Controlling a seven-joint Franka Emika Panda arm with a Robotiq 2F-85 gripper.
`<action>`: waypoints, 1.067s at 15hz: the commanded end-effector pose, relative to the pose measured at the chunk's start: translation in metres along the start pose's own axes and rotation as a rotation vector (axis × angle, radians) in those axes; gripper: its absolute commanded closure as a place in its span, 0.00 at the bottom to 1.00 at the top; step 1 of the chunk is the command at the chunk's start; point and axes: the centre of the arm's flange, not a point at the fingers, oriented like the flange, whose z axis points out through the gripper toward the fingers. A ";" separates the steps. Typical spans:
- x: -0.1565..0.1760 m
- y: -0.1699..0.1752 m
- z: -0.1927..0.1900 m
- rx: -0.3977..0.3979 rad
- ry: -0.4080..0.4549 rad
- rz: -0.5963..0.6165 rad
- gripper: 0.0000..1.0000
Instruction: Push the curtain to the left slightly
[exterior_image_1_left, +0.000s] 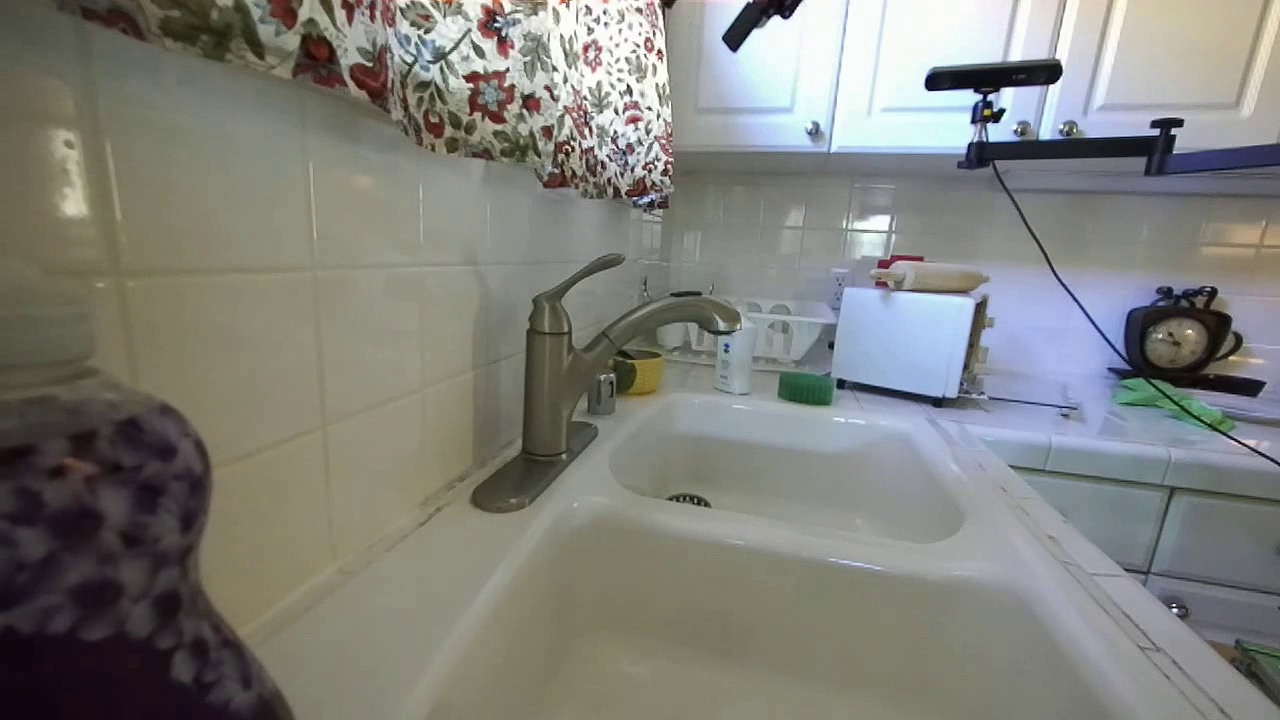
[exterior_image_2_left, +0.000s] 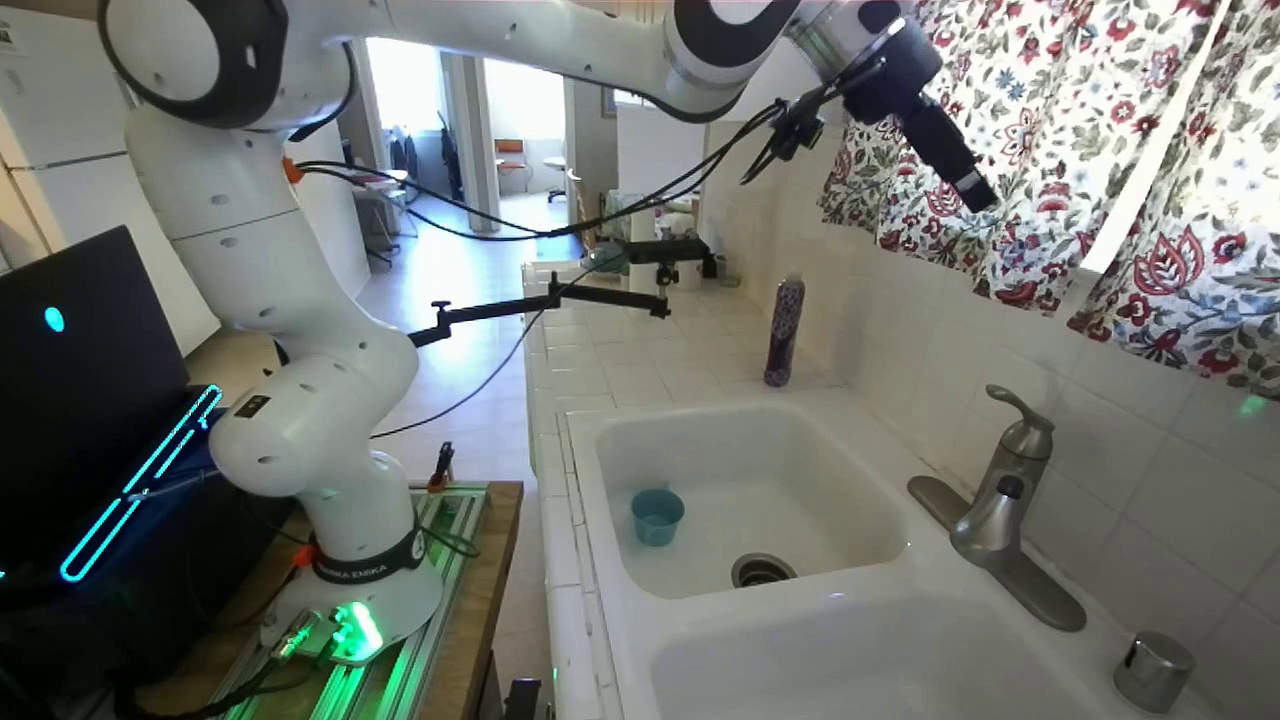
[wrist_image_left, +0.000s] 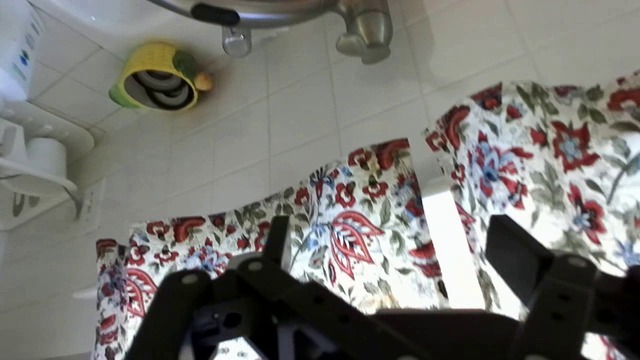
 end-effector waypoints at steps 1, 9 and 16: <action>0.047 -0.030 -0.008 0.043 0.117 0.059 0.00; 0.040 -0.019 -0.017 0.066 0.122 0.066 0.00; 0.040 -0.019 -0.017 0.067 0.121 0.066 0.00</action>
